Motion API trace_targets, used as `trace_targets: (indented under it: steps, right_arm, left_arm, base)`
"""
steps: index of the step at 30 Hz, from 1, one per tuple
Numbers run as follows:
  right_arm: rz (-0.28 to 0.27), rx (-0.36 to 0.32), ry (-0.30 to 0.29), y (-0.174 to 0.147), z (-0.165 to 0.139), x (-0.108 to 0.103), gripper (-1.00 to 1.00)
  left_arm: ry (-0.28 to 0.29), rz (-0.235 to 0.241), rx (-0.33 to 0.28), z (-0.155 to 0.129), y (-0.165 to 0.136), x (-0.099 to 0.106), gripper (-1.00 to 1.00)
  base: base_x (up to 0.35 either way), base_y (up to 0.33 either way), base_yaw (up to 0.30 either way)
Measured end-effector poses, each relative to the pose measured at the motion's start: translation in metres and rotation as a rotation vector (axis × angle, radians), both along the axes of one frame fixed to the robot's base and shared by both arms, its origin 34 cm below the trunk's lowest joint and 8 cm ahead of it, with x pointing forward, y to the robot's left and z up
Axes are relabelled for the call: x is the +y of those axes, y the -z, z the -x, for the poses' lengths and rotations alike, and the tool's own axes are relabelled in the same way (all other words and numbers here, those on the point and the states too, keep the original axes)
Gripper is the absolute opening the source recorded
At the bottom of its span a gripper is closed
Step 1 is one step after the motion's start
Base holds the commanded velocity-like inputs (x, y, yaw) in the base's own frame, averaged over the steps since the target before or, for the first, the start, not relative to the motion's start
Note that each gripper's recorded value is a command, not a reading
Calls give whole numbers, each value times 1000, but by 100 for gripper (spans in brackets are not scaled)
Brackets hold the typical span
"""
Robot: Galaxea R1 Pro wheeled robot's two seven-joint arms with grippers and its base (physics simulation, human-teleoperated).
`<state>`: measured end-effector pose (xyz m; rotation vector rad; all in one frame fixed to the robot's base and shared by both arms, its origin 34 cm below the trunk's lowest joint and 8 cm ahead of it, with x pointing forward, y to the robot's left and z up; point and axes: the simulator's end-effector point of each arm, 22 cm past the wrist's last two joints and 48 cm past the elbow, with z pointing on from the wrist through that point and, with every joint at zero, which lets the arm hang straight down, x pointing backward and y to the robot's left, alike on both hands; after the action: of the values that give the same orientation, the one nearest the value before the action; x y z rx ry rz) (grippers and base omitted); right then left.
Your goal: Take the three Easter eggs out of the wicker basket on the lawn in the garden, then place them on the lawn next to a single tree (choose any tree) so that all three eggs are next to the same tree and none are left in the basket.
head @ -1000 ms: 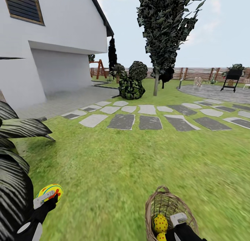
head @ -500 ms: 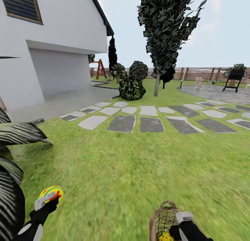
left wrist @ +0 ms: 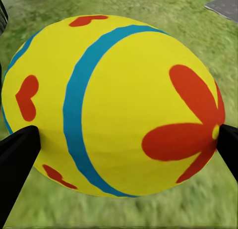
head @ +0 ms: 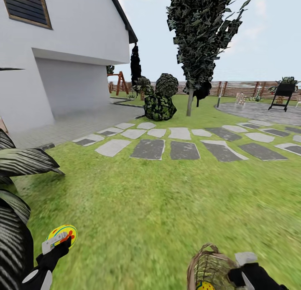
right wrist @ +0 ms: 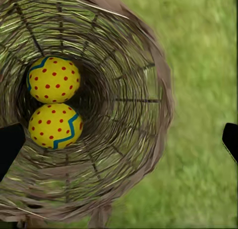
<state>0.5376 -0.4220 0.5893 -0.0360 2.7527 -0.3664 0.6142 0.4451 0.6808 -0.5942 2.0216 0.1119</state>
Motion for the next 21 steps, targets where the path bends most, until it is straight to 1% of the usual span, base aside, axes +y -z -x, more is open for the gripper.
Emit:
trace_targets:
  steps: [2, 6, 8, 11, 15, 21]
  right_arm:
    - [7, -10, -2, -7, -4, -15, 100]
    - [29, -14, 4, -14, -4, -34, 100]
    - [27, -13, 2, -13, -4, -32, 100]
    - [24, -12, -3, -12, -4, -28, 100]
    - [23, -12, -2, -11, -4, -27, 100]
    - [23, -13, 1, -12, -4, -28, 100]
  left_arm:
    - [1, 5, 7, 2, 4, -2, -100]
    - [1, 6, 8, 2, 4, -2, -100]
    - [1, 6, 8, 2, 5, -2, -100]
    - [1, 5, 8, 2, 4, -2, -100]
    - [1, 6, 8, 2, 4, -2, -100]
    - [1, 5, 6, 2, 4, -2, -100]
  base:
    - [0, 0, 0]
    - [0, 0, 0]
    - [-2, 123, 0]
    - [-58, 275, 0]
    - [-58, 287, 0]
    - [-2, 38, 0]
